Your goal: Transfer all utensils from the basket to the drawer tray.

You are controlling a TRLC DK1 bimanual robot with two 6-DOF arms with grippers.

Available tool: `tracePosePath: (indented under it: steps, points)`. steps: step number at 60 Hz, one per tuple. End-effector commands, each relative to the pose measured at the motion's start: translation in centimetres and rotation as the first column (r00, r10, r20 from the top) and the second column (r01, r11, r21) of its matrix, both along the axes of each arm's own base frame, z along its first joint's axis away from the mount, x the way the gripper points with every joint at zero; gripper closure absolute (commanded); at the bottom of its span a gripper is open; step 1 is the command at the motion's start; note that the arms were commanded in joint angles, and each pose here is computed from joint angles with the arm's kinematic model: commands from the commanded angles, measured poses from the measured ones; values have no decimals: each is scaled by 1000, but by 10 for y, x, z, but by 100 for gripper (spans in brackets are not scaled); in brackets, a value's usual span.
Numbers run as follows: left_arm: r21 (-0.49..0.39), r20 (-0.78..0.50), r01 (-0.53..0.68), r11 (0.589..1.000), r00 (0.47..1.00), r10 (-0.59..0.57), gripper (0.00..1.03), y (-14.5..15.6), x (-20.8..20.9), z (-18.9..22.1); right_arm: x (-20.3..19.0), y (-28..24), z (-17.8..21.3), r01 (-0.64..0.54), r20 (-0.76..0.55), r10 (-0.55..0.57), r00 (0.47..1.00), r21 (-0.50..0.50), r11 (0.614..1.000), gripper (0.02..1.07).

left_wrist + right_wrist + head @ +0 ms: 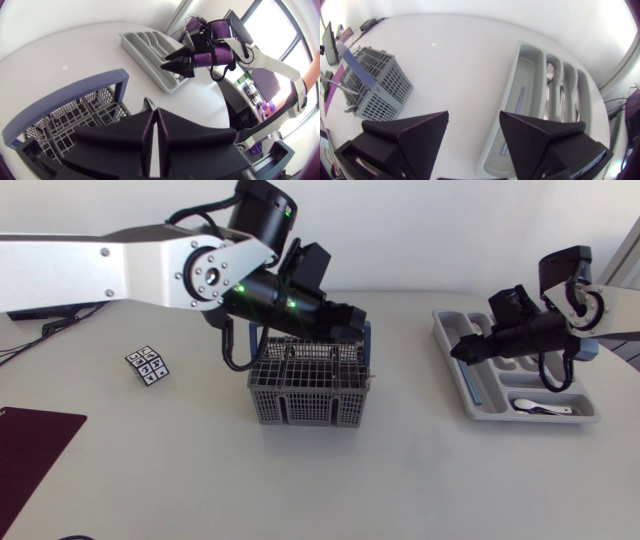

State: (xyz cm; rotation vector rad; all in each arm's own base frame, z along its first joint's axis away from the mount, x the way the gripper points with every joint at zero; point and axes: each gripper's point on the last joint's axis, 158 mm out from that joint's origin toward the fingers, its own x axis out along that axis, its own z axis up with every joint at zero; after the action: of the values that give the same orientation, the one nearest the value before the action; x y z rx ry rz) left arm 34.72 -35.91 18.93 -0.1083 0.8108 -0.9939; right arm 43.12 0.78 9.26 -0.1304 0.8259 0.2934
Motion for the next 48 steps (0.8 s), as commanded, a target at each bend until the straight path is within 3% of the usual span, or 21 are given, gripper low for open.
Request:
tracePosePath:
  steps: [1,14,22,35,48]
  points:
    - [-53,10,1,999,1000,-1,100,7,-7,19,-15,9,9,-1,5,1,1000,14,1000,27]
    - [-119,63,32,992,998,-25,100,22,-23,56,-37,37,56,-93,127,85,988,63,994,22]
    - [-152,66,59,987,997,-49,100,30,-34,71,-58,65,86,-214,215,185,959,120,969,18]
    - [-151,26,131,980,991,-129,100,27,-56,64,-99,118,109,-423,275,371,887,162,892,18]
    - [-160,-26,221,962,973,-228,100,23,-78,57,-144,169,114,-600,313,546,777,106,793,18]
